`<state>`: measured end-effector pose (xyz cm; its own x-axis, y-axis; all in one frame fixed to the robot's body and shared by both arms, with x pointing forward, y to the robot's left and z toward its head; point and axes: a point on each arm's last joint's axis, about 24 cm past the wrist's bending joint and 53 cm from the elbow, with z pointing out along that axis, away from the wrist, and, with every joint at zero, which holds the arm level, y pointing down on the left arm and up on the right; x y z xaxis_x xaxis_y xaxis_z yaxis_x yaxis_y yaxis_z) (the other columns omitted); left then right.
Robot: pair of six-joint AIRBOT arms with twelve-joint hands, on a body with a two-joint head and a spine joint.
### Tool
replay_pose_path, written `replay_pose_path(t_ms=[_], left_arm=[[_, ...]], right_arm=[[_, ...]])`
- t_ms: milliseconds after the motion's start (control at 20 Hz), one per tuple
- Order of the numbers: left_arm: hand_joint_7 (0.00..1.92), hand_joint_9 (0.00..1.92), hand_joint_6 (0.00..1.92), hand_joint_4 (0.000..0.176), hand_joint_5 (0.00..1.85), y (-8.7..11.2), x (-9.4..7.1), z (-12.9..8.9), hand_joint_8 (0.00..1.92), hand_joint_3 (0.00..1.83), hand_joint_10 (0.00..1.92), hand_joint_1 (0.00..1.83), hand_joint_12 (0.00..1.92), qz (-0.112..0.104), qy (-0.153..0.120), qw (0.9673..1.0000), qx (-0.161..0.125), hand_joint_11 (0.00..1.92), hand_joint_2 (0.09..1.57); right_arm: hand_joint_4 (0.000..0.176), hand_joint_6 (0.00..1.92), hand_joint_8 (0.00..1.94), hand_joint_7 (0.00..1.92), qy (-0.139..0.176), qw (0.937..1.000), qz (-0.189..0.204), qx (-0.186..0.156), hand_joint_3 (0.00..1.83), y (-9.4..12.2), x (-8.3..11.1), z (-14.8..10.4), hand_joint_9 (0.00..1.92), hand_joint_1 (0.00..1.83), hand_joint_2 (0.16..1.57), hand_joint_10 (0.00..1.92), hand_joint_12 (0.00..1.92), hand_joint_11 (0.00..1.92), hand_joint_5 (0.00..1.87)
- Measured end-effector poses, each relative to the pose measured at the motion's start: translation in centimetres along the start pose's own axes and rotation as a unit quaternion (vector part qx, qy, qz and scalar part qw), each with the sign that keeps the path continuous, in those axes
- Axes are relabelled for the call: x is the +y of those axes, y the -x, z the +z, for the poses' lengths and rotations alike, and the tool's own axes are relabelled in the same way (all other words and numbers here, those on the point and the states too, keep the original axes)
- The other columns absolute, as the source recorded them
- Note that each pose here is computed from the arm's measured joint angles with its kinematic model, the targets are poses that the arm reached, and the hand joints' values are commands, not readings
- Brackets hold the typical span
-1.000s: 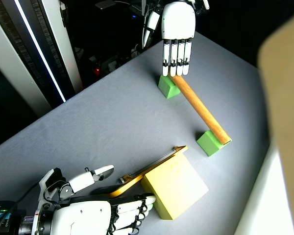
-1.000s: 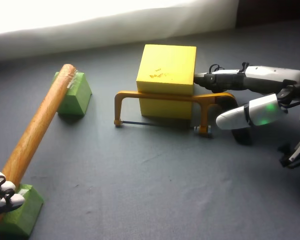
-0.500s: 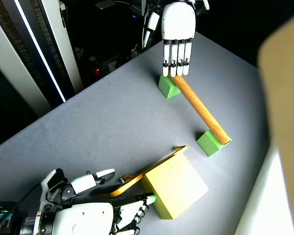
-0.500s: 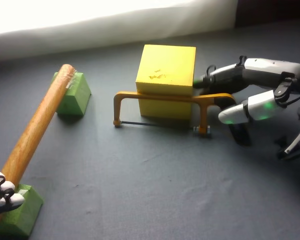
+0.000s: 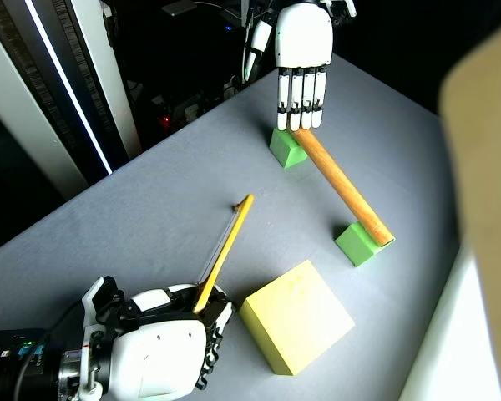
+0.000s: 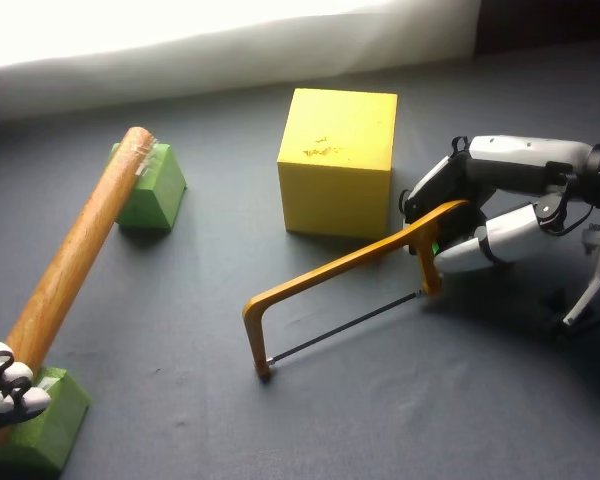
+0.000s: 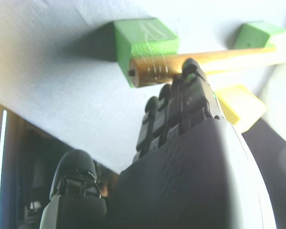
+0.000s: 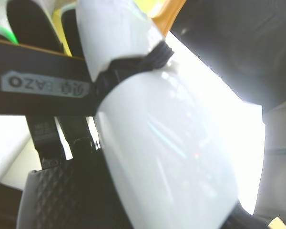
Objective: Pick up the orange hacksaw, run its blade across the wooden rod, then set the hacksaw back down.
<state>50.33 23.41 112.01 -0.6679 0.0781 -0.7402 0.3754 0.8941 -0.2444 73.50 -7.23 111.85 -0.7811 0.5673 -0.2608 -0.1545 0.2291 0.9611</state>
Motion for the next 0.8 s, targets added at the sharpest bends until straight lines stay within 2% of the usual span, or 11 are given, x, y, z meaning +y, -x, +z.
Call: replay_pose_path(t_ms=[200, 300, 400, 500, 550, 650, 750, 800], left_arm=[[0.00, 0.02, 0.00, 0.000, 0.00, 0.1, 0.1, 0.0, 0.00, 0.00, 0.00, 0.04, 0.19, 0.000, 0.001, 1.0000, -0.001, 0.00, 1.23], [0.00, 0.03, 0.00, 0.000, 0.00, 0.1, 0.1, 0.0, 0.00, 0.00, 0.00, 0.08, 0.19, 0.000, 0.001, 1.0000, -0.001, 0.00, 1.23], [0.01, 0.04, 0.00, 0.000, 0.00, 0.1, 0.2, 0.0, 0.00, 0.00, 0.00, 0.08, 0.24, 0.000, 0.002, 1.0000, -0.001, 0.00, 1.23], [0.00, 0.01, 0.00, 0.000, 0.00, 0.3, 0.1, 0.0, 0.00, 0.00, 0.00, 0.04, 0.15, 0.000, 0.000, 1.0000, -0.005, 0.00, 1.24], [0.00, 0.00, 0.00, 0.000, 0.00, 0.3, 0.1, 0.0, 0.00, 0.00, 0.00, 0.03, 0.12, 0.000, 0.001, 1.0000, -0.005, 0.00, 1.24], [0.01, 0.04, 0.00, 0.000, 0.00, 0.3, 0.2, 0.0, 0.00, 0.00, 0.00, 0.06, 0.19, 0.000, 0.002, 1.0000, -0.005, 0.00, 1.24], [0.01, 0.03, 0.00, 0.000, 0.00, 0.3, 0.2, 0.0, 0.00, 0.00, 0.00, 0.05, 0.18, 0.000, 0.002, 1.0000, -0.005, 0.00, 1.24], [0.00, 0.01, 0.00, 0.000, 0.00, 0.3, 0.2, 0.0, 0.00, 0.00, 0.00, 0.05, 0.11, 0.000, 0.002, 1.0000, -0.005, 0.00, 1.25]], right_arm=[[0.000, 0.95, 1.13, 1.04, 0.018, 0.9997, 0.004, -0.018, 0.00, 1.2, 1.0, -0.5, 1.01, 1.26, 1.13, 1.07, 1.43, 0.92, 0.88], [0.000, 0.96, 1.14, 1.03, 0.028, 0.9993, 0.009, -0.021, 0.00, 1.7, 1.7, -1.3, 1.03, 1.26, 1.13, 1.07, 1.39, 0.97, 0.87], [0.000, 0.97, 1.15, 1.03, 0.058, 0.9970, 0.035, -0.039, 0.00, 2.4, 3.5, -2.1, 1.05, 1.26, 1.14, 1.04, 1.37, 0.99, 0.86], [0.000, 1.01, 1.16, 1.02, 0.078, 0.9943, 0.055, -0.048, 0.00, 2.3, 4.7, -2.5, 1.07, 1.26, 1.15, 1.02, 1.36, 0.99, 0.84], [0.000, 1.02, 1.16, 1.02, 0.082, 0.9937, 0.059, -0.047, 0.00, 1.8, 5.0, -2.4, 1.08, 1.26, 1.15, 1.01, 1.36, 0.99, 0.83], [0.000, 0.99, 1.16, 1.02, 0.093, 0.9924, 0.065, -0.047, 0.00, 1.1, 5.6, -2.6, 1.07, 1.26, 1.14, 1.02, 1.37, 1.00, 0.85], [0.000, 0.98, 1.15, 1.03, 0.104, 0.9901, 0.072, -0.061, 0.00, 1.6, 6.0, -3.1, 1.08, 1.26, 1.14, 1.03, 1.36, 1.01, 0.85], [0.000, 1.00, 1.14, 1.03, 0.114, 0.9874, 0.081, -0.075, 0.00, 2.2, 6.2, -3.7, 1.08, 1.26, 1.14, 1.03, 1.36, 1.01, 0.84]])
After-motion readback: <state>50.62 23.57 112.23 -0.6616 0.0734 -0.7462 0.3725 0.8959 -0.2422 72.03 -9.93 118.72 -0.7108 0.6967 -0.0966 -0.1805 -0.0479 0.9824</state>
